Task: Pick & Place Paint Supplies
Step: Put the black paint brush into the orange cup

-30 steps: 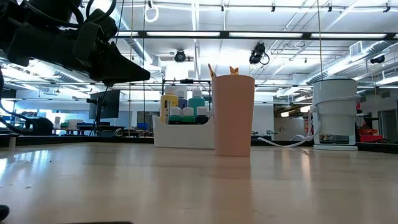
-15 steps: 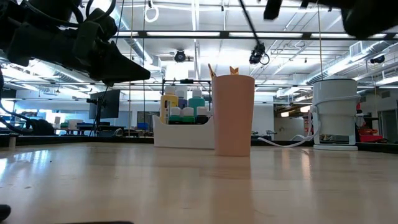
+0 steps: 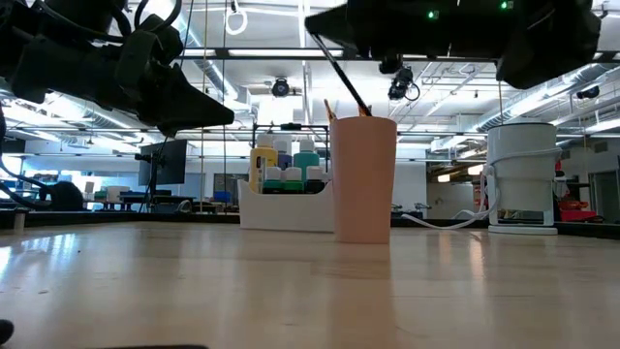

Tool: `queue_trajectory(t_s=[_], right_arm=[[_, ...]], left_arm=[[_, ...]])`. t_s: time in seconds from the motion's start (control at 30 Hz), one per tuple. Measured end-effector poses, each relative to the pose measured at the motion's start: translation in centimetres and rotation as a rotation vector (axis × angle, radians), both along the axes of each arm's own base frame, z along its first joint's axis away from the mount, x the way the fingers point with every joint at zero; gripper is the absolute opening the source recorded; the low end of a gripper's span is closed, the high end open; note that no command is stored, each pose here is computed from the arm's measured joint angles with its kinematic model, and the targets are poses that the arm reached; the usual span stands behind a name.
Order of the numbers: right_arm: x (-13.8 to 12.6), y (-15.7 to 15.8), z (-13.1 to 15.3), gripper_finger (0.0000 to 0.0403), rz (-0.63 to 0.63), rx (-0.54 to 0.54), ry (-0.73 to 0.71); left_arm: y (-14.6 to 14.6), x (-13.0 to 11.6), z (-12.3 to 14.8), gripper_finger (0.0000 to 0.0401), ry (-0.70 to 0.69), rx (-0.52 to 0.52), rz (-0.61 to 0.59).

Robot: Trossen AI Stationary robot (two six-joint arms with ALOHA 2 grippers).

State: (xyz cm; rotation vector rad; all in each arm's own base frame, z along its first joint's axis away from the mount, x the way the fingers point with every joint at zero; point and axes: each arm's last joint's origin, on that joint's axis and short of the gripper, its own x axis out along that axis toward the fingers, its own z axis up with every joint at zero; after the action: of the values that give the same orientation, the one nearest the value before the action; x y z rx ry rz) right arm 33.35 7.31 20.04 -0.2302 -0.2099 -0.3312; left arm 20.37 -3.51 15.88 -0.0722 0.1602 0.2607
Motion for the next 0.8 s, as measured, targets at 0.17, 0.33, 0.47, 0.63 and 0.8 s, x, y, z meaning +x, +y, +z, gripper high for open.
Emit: queue_trajectory(t_s=[0.17, 0.33, 0.47, 0.63, 0.8], right_arm=[[0.1, -0.2, -0.9, 0.0, -0.085, 0.016, 0.096], [0.2, -0.1, -1.2, 0.0004, -0.08, 0.007, 0.129], [0.2, -0.1, -1.2, 0.0024, -0.081, 0.0, 0.132], [0.2, -0.1, -1.2, 0.0058, -0.087, 0.005, 0.13], [0.1, 0.0, -0.9, 0.0097, -0.064, 0.009, 0.101]], left_arm=[[0.0, 0.0, 0.0, 0.0071, 0.005, -0.002, -0.01], [0.0, 0.0, 0.0, 0.0071, 0.005, -0.001, -0.011], [0.0, 0.0, -0.1, 0.0071, 0.006, -0.002, -0.011], [0.0, 0.0, -0.1, 0.0071, 0.006, -0.006, -0.01], [-0.1, 0.0, -0.1, 0.0071, 0.008, -0.014, -0.051]])
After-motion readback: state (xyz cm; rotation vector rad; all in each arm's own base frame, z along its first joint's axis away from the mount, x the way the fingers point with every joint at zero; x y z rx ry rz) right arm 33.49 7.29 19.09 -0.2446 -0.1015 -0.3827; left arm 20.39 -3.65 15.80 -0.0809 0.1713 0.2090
